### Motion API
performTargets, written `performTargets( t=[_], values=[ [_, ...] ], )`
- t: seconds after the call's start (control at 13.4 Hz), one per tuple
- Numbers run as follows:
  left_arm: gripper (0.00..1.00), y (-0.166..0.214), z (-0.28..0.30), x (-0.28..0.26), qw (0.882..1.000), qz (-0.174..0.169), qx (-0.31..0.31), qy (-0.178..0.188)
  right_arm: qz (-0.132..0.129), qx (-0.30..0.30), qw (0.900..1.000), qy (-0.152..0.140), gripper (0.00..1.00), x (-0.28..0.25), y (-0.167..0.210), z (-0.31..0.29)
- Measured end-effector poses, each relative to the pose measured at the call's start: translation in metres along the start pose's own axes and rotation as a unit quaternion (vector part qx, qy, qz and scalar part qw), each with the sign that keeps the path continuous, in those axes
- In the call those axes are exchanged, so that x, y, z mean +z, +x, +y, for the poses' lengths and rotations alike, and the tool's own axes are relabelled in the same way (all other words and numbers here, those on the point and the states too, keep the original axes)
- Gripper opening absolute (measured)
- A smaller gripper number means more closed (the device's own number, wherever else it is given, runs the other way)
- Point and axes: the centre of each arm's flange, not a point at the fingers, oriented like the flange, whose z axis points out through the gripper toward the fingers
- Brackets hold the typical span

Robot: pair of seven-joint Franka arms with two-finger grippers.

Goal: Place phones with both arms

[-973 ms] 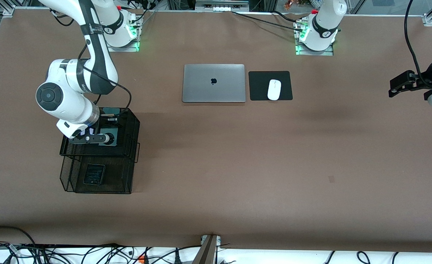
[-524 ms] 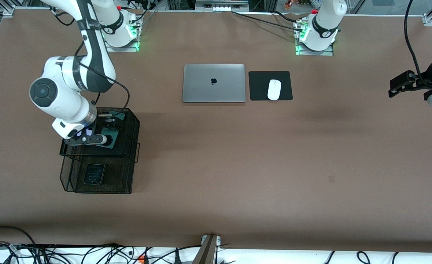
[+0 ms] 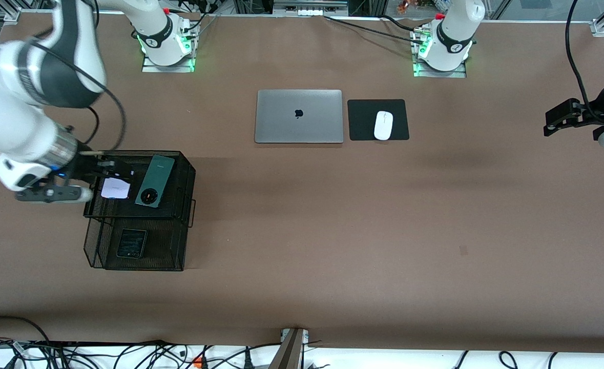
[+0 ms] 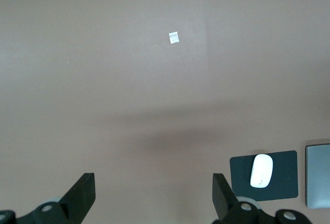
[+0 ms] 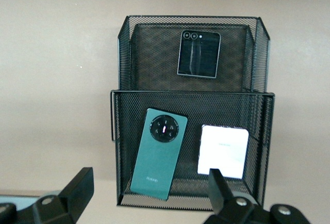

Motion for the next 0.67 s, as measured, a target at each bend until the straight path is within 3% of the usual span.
performTargets(
  t=[0.67],
  values=[
    [1.00,0.000,0.001,0.000,1.000,0.000,0.001,0.000,-0.006,0.013,1.000,-0.002,1.00,0.004,0.020,-0.015]
  ],
)
